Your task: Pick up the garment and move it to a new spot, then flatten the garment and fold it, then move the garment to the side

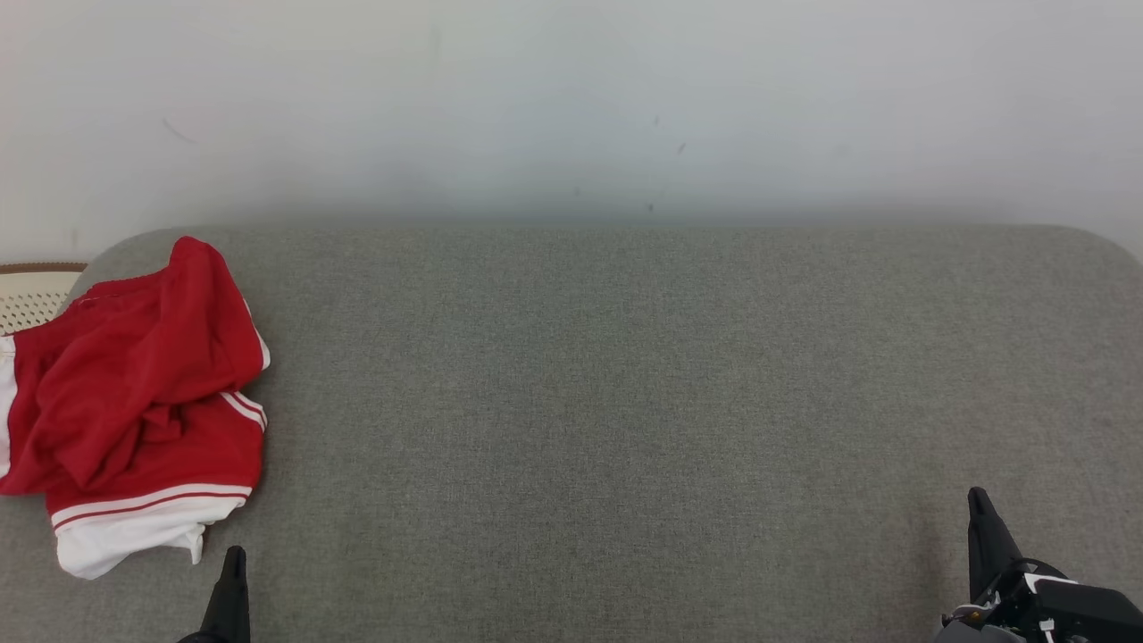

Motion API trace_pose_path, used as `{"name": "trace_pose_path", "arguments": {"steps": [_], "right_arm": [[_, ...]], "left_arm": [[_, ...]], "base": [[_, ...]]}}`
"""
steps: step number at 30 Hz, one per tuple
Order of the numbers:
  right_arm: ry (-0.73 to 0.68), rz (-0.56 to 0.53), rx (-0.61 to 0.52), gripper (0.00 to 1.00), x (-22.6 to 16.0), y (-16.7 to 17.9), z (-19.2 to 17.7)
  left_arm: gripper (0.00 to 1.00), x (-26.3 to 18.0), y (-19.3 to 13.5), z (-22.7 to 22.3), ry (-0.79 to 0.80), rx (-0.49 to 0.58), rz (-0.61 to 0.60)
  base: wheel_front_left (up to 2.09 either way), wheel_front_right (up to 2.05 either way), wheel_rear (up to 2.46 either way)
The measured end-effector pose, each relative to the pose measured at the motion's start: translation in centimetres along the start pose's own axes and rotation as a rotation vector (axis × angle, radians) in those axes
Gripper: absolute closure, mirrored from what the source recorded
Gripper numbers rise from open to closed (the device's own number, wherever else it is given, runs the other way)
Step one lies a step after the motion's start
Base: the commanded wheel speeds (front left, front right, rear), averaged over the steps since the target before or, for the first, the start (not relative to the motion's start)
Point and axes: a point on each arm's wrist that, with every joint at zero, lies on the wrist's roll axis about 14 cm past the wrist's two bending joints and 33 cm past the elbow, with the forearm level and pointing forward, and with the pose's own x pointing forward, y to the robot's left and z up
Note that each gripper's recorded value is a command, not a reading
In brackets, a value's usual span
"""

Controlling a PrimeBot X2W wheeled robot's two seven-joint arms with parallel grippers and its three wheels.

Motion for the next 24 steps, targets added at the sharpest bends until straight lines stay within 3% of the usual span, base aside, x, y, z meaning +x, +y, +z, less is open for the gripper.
{"name": "trace_pose_path", "arguments": {"steps": [14,15,17,18,19,24], "right_arm": [[0.000,0.000,0.000,1.00,0.0,0.0,0.0],[-0.001,-0.008,0.001,0.00,-0.1,-0.3,0.0],[-0.002,-0.022,0.003,0.00,-0.3,-0.7,0.0],[-0.003,-0.038,0.005,1.00,-0.5,-1.3,0.0],[-0.004,-0.056,0.007,0.00,-0.8,-1.9,0.0],[-0.007,-0.086,0.010,0.00,-1.4,-2.9,-0.2]], "left_arm": [[1.00,0.0,0.0,0.0,0.000,0.000,0.000],[0.00,-0.1,0.2,0.0,0.000,-0.001,0.007],[0.00,-0.2,0.6,-0.1,0.000,-0.004,0.019],[1.00,-0.4,1.1,-0.1,-0.001,-0.007,0.031],[0.00,-0.6,1.6,-0.2,-0.001,-0.010,0.045],[0.00,-1.2,2.7,-0.4,-0.008,-0.016,0.078]], "base": [[0.00,0.00,0.00],[0.00,0.00,0.00],[0.00,0.00,0.00],[0.00,0.00,0.00],[0.00,0.00,0.00],[0.00,0.00,0.00]]}}
